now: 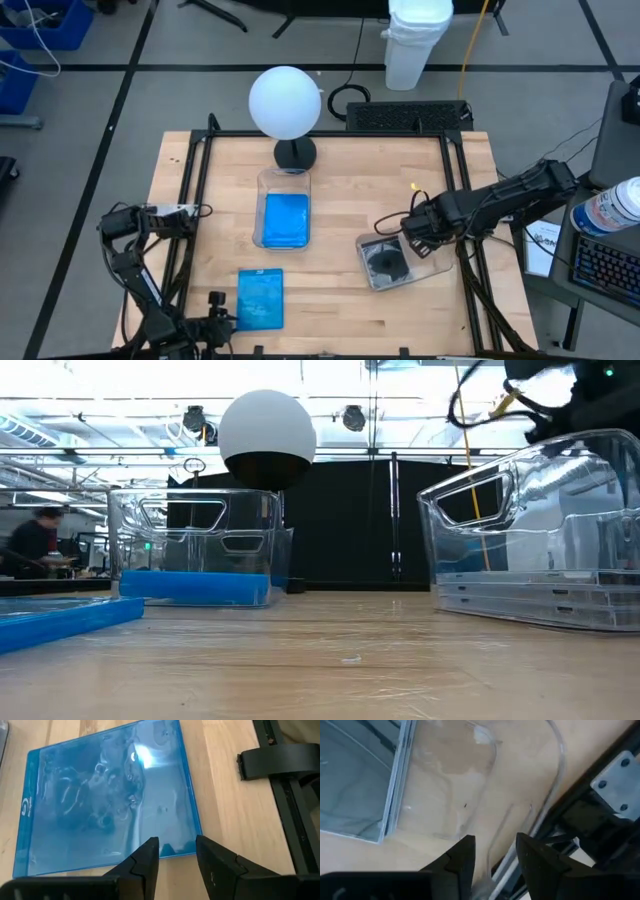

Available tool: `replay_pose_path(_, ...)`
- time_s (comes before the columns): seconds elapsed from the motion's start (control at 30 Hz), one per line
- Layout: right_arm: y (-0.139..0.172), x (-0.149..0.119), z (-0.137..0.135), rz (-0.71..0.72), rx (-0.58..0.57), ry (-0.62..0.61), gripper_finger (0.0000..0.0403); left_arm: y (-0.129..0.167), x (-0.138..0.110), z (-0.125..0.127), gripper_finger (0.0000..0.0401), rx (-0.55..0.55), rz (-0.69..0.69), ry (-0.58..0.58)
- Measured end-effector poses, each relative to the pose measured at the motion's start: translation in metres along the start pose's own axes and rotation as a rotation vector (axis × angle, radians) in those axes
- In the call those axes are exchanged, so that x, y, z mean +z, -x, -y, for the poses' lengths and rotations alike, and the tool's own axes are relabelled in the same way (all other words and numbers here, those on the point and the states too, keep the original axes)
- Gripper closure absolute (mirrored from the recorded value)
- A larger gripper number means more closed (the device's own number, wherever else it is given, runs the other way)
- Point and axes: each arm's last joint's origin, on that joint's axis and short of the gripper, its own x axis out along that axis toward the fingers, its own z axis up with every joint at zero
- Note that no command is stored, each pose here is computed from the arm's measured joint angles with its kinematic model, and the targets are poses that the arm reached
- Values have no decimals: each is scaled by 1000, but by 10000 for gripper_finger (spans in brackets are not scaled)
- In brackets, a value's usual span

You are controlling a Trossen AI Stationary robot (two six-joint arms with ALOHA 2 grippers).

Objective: Pick & place jewel cases by type
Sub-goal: Adjust the right transparent bin

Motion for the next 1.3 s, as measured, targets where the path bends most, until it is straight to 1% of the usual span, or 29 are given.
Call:
replay_pose_path(0.1, -6, 0, 2, 1, -23, -3, 269, 1, -2, 1, 268, 0, 11, -6)
replay_pose_path(0.27, -5, 1, 2, 23, -21, -1, 270, 3, -3, 2, 268, -4, 12, 10)
replay_pose_path(0.4, 7, 2, -3, 72, 30, 11, 268, 3, -3, 2, 268, -4, 12, 12)
replay_pose_path(0.53, 21, 3, -3, 127, 36, -16, 267, 3, -3, 2, 268, -3, 12, 10)
replay_pose_path(0.67, 22, -1, 5, 95, -45, -76, 268, 3, -3, 2, 268, -3, 12, 23)
replay_pose_path(0.77, 19, -2, 10, 74, -98, -99, 270, 4, -4, 3, 268, -5, 16, 34)
replay_pose_path(0.83, 16, -3, 11, 65, -107, -106, 269, 5, -5, 3, 268, -6, 20, 29)
replay_pose_path(1.03, 5, -3, 8, -2, -81, -108, 269, 7, -8, 5, 268, -12, 27, 32)
replay_pose_path(1.3, -8, -4, 12, -25, -131, -116, 272, 9, -10, 6, 268, -15, 33, 46)
